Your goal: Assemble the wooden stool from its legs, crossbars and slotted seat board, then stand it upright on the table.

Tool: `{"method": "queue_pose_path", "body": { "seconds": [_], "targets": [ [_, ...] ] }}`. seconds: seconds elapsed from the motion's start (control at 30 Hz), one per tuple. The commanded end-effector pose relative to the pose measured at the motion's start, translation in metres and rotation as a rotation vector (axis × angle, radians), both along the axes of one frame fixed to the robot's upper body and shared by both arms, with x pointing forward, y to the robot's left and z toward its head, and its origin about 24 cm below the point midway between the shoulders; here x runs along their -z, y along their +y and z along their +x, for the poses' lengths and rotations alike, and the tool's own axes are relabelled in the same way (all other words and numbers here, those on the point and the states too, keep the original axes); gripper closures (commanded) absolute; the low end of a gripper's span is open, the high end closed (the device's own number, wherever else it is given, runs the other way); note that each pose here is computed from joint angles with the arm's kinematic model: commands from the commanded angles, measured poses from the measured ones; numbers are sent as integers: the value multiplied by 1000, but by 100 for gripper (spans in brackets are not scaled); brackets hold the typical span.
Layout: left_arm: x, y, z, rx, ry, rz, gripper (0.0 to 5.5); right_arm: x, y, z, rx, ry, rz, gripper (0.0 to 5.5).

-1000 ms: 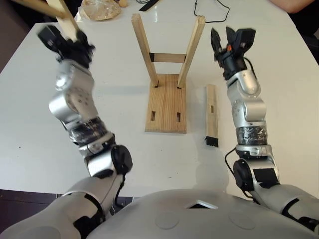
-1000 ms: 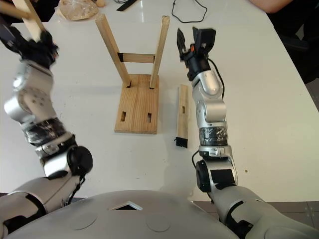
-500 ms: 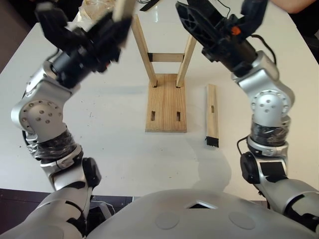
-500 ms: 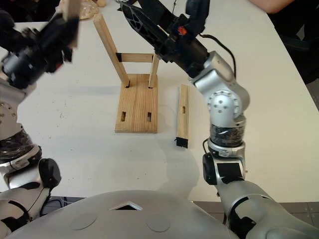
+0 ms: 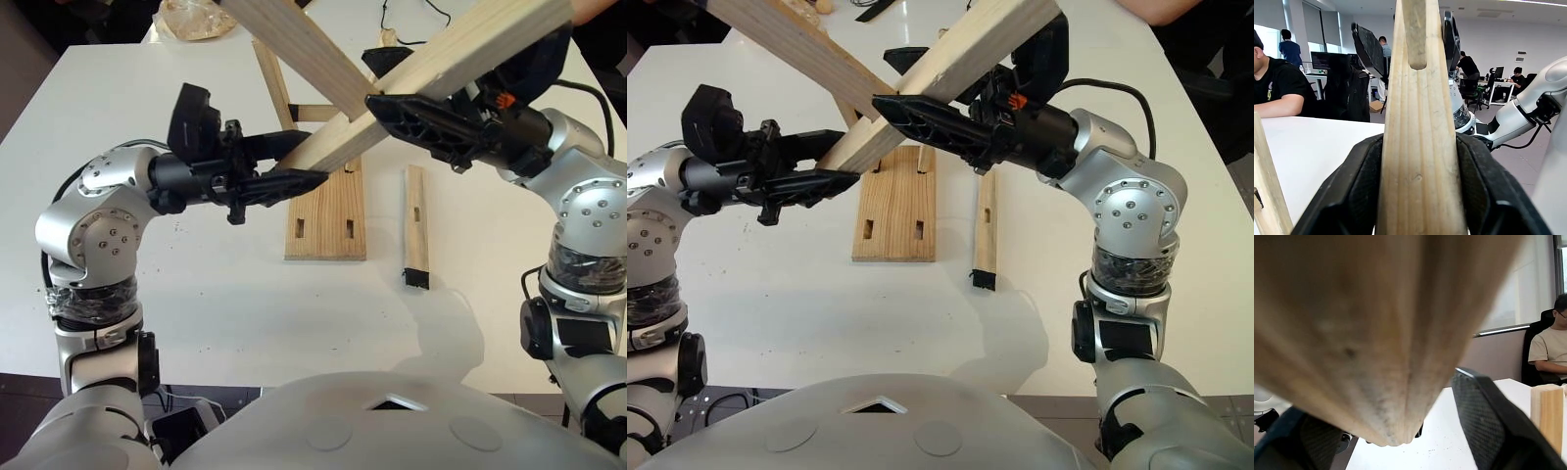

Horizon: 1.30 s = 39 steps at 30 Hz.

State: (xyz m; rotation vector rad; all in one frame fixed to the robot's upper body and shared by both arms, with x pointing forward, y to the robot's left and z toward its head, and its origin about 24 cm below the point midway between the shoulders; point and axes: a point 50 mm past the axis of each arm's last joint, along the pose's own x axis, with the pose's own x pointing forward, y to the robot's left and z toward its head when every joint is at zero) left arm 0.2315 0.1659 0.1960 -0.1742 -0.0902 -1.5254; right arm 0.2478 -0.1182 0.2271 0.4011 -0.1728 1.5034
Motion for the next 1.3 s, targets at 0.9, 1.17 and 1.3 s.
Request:
{"method": "queue_pose_path", "body": {
  "seconds": [0.9,1.17,1.3],
  "targets": [
    [4,8,17,-77,13,113,283,3,-3,-4,60,-9,4,346],
    [70,49,32,-364,125,357,218,30,-6,11,232,-26,-141,346],
    [117,99,29,-611,223,523,218,47,-13,15,288,-51,-229,346]
  ]
}}
